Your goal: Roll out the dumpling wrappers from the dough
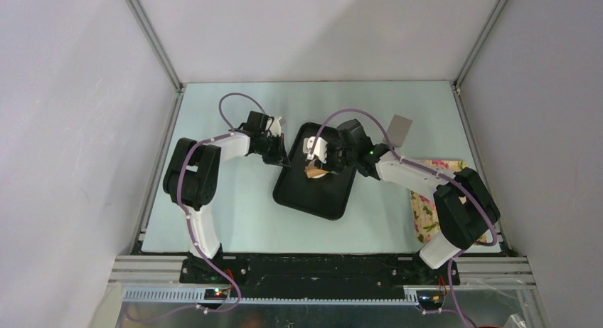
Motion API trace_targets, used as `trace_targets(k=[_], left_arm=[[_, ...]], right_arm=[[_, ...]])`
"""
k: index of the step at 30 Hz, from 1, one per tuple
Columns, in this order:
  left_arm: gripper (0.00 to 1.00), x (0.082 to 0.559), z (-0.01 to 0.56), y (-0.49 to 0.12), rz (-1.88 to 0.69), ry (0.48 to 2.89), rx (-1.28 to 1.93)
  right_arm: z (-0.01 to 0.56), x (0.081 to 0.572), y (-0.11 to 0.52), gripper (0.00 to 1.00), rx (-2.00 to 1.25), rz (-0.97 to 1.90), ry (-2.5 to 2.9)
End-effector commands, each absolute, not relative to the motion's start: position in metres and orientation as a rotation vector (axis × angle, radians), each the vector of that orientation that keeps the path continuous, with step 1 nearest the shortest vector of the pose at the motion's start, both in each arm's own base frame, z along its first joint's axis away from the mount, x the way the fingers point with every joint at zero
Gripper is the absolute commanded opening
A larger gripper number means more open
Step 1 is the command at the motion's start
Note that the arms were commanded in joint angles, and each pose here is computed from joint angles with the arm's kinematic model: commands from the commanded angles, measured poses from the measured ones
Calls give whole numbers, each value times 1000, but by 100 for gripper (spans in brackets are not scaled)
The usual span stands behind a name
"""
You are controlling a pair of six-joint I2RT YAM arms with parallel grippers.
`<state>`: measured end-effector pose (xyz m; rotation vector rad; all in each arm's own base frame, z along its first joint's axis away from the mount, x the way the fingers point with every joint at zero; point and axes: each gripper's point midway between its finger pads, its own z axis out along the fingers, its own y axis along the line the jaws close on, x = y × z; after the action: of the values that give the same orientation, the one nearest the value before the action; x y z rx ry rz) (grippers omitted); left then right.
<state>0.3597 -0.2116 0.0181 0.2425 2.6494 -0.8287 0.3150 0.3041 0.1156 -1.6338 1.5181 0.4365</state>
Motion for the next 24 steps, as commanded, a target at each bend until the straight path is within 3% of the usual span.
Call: trace_targets(k=[1,18,24], left_arm=[[0,327,-14,-197,-773,2820,218],[0,328,-13,-196,-788,2821,200],[0,328,-13,-195,-790,2821,198]], right_arm=[[50,253,266,0,-1792,556,1826],[51,237,260,0,-1788,622,1889],[93,242,266,0,-1764,594,1775]])
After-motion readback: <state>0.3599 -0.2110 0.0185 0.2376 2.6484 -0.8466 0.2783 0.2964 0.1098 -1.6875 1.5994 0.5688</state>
